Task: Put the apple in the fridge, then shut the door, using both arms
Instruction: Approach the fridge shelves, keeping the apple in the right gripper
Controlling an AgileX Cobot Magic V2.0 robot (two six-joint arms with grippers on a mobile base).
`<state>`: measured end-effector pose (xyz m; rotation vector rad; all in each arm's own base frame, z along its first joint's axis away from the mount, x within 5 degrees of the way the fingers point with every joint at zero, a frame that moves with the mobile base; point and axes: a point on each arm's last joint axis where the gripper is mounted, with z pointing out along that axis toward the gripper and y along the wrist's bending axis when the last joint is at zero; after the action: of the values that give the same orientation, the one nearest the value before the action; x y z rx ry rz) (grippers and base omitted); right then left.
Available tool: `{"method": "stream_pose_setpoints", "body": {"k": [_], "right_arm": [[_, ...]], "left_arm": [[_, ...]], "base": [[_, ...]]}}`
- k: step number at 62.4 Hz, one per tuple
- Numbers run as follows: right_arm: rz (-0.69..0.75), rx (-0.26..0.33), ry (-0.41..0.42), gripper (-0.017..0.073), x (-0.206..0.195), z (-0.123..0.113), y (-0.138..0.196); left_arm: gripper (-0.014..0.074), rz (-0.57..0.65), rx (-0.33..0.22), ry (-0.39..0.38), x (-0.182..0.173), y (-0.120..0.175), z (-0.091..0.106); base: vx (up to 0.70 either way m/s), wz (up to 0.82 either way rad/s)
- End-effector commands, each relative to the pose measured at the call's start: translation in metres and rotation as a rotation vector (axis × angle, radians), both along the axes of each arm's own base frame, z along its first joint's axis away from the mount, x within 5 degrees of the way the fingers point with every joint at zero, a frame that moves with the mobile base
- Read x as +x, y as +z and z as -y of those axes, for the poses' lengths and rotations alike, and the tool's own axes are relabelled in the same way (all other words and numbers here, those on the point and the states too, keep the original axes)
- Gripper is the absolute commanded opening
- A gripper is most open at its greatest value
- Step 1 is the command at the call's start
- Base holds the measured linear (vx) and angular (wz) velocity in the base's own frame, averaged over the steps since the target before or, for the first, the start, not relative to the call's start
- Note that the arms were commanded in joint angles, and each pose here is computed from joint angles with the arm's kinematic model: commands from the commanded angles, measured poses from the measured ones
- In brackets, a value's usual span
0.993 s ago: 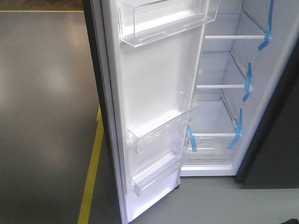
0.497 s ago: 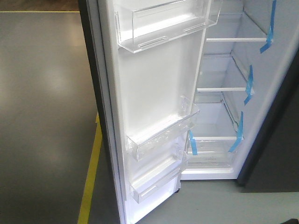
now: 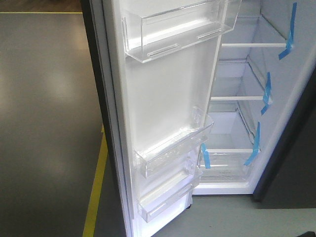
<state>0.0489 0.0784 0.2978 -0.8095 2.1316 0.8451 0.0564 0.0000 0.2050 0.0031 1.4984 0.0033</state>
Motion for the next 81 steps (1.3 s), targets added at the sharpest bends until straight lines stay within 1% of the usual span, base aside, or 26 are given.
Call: {"method": "stream_pose_setpoints", "body": {"k": [1, 81], "right_arm": [[0.038, 0.062, -0.022, 0.0361, 0.0028, -0.0018, 0.0118], [0.038, 0.062, -0.022, 0.0361, 0.0028, -0.0018, 0.0118]], "left_arm": [[-0.0006, 0.07, -0.013, 0.003, -0.0009, 0.0006, -0.0004], [-0.0006, 0.07, -0.013, 0.003, -0.0009, 0.0006, -0.0004]], "base": [[0.06, 0.0], [0.05, -0.01]]}}
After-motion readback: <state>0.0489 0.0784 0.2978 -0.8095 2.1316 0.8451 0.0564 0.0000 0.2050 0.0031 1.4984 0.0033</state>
